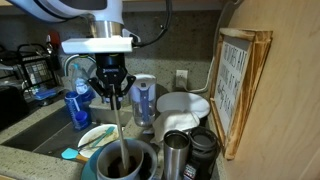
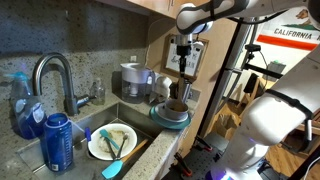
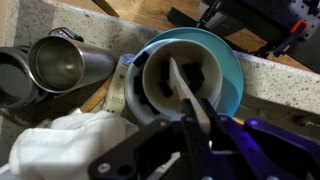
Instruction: Remove the wooden spatula from the holder and place it inside the white bowl, stir the contents in the bowl using the spatula, place the spatula back in the holder
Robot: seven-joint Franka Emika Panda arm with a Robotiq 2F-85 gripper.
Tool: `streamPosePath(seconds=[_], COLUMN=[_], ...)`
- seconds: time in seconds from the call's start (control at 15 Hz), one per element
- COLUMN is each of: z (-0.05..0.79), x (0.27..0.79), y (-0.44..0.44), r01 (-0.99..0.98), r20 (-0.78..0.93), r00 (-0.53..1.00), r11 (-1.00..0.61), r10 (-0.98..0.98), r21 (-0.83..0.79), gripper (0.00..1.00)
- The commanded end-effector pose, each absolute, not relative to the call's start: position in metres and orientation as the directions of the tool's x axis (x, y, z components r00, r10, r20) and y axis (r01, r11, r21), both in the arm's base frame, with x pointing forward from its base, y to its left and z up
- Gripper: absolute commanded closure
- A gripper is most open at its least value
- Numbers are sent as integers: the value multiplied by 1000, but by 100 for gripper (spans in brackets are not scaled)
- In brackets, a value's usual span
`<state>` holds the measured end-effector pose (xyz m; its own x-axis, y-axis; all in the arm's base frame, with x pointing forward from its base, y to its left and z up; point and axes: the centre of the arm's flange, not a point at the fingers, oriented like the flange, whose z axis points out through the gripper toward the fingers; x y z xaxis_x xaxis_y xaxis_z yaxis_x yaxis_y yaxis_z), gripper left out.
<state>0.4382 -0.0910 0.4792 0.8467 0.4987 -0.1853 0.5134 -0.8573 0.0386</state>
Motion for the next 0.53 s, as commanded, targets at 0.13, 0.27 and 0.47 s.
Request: streamPosePath(seconds=[0.13,0.27,0.47], z=[469,466,465], x=[445,448,451], y=[-89,-87,-87], r01=[497,484,471], r20=[-224,-205,-173], r00=[856,866,877], r11=[-860,-867,-872], r10=[465,456,448], r21=[113,117,130], gripper=[97,97,97])
